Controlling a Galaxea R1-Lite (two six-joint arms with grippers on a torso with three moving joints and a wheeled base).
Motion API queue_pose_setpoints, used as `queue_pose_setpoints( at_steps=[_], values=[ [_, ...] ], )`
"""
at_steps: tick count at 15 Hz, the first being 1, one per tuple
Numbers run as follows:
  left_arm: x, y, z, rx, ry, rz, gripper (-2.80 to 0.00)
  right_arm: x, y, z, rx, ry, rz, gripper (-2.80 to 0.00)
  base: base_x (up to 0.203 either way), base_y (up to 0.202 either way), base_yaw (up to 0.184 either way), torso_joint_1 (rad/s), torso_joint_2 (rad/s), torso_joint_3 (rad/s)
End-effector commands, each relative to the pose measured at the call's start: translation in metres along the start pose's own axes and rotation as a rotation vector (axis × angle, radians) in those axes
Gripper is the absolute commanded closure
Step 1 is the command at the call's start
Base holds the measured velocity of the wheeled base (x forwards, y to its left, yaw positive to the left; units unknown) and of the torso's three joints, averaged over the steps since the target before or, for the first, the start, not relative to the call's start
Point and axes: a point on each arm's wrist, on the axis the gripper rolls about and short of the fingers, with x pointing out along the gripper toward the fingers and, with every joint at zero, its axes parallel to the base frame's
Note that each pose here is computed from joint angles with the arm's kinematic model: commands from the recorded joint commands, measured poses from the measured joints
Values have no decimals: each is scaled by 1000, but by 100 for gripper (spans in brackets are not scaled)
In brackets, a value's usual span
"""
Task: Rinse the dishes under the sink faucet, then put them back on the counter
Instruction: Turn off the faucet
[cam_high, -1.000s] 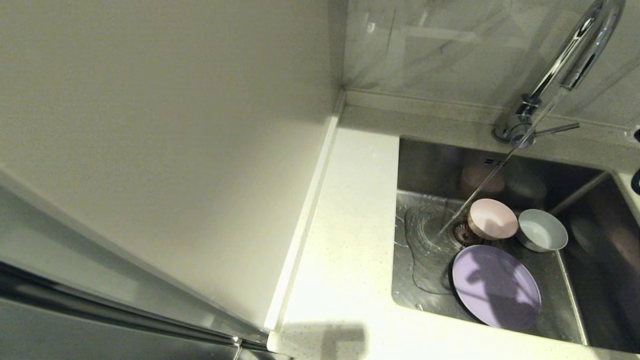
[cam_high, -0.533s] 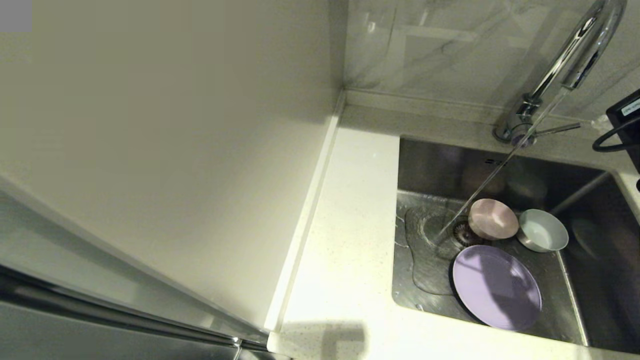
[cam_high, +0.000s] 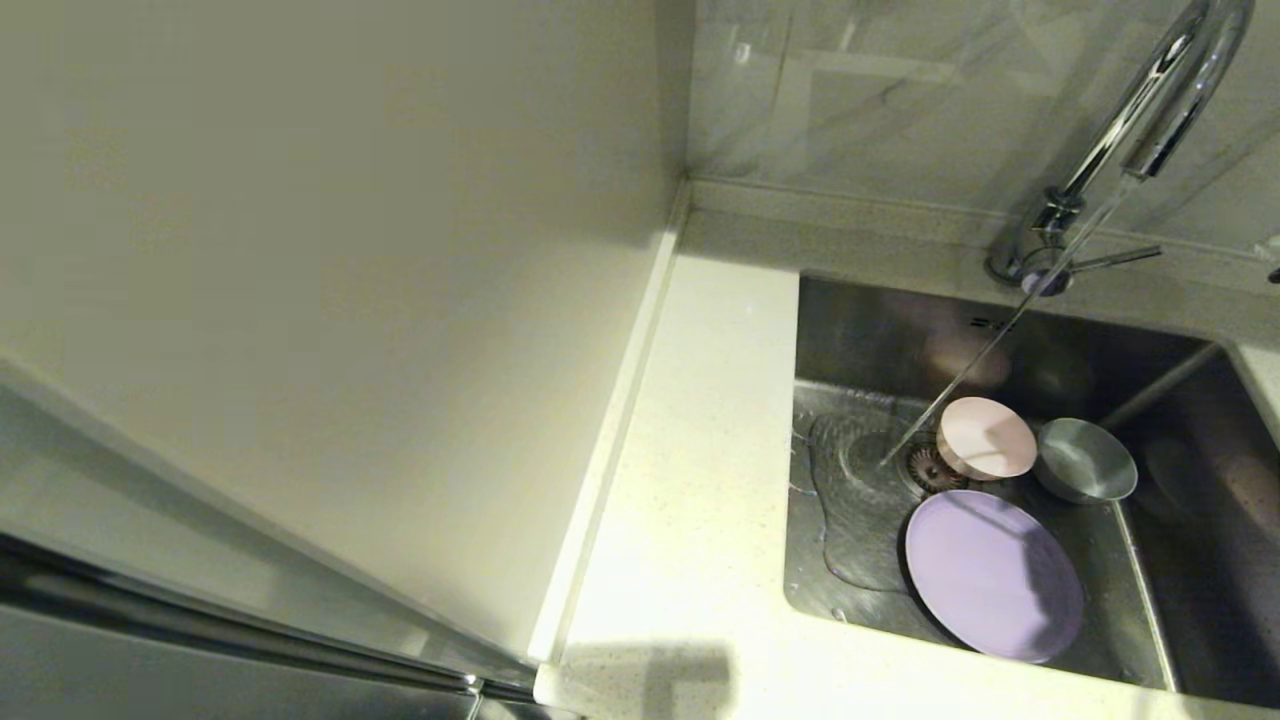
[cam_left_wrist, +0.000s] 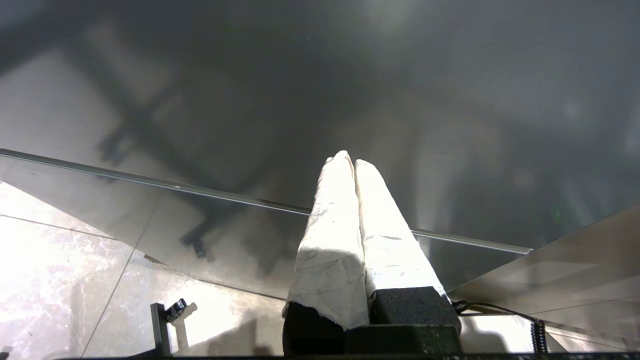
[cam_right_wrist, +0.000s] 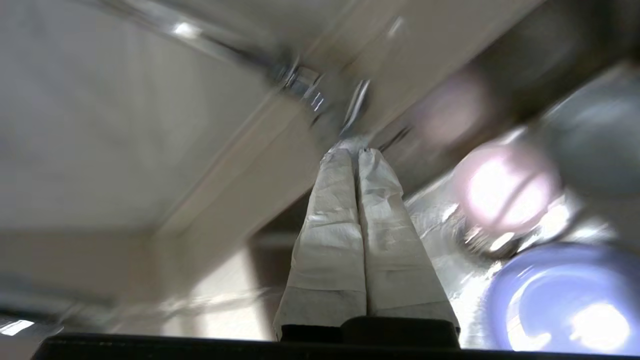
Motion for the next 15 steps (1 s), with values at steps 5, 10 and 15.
queue_pose_setpoints(
  at_steps=[5,10,15],
  values=[
    [0,0,0,1,1,0,0,11,-19,12,258,302,127,0,0,0,0,0,0,0],
    [0,0,-1,1,3,0,0,47,-46,16,383,356,71,0,0,0,0,0,0,0],
    [0,0,-1,1,2,0,0,66,-39,27,436,396,158,0,0,0,0,0,0,0]
  ],
)
